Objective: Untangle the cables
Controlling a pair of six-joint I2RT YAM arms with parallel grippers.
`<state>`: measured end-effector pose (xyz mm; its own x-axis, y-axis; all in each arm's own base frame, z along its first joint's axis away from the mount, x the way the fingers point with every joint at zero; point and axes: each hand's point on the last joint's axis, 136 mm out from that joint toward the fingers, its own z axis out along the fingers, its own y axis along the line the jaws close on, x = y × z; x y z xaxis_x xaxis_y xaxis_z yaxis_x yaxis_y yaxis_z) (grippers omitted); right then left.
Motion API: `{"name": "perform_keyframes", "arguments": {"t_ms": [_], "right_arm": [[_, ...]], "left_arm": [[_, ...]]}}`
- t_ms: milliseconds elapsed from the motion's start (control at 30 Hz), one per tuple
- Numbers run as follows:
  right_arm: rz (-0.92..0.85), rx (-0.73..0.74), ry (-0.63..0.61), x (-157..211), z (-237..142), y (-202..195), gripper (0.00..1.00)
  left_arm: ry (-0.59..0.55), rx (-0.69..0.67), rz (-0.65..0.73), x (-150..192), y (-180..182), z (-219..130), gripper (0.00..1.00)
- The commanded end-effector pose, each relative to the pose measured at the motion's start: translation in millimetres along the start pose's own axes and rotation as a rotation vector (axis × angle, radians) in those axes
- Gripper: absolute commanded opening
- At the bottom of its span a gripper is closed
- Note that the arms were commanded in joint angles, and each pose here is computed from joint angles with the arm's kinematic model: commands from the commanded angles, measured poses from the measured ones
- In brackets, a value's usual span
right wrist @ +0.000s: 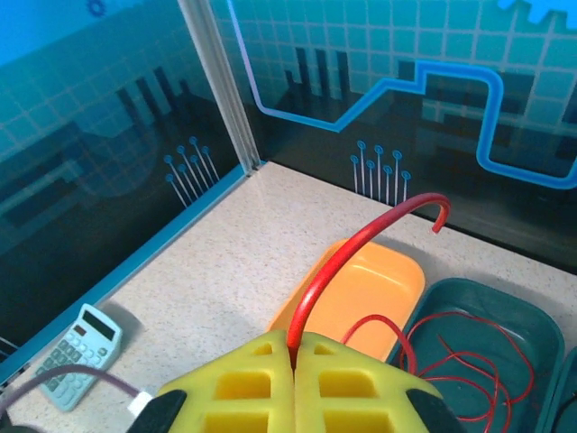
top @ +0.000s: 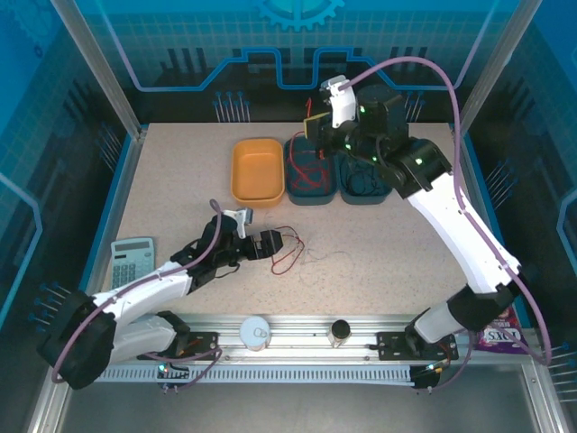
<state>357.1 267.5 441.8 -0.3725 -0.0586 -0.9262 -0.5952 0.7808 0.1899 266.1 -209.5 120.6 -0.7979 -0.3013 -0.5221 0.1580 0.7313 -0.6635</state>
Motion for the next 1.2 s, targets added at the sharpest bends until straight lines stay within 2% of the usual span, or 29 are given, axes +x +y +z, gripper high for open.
{"name": "perform_keyframes", "arguments": {"t_ms": [0, 267, 700, 1167], "right_arm": [[0.013, -0.01, -0.024, -14.1, 12.5, -13.6, 0.0], [0.058, 0.073, 0.047, 4.1, 66.1, -64.5, 0.0], [0.119, 0.131, 0.214, 66.3, 116.1, -100.8, 0.0], [0.297, 0.204, 0.385, 144.4, 175.8, -157.6, 0.0]], "left_arm": [[-0.007, -0.044, 0.021, 2.5, 6.6, -10.0, 0.99], [-0.039, -0.087, 0.035, 0.0, 12.9, -24.9, 0.99], [-0.054, -0.109, 0.041, 1.1, 18.3, -32.6, 0.99], [-0.05, -0.111, 0.039, 3.3, 19.6, -33.1, 0.99]]}}
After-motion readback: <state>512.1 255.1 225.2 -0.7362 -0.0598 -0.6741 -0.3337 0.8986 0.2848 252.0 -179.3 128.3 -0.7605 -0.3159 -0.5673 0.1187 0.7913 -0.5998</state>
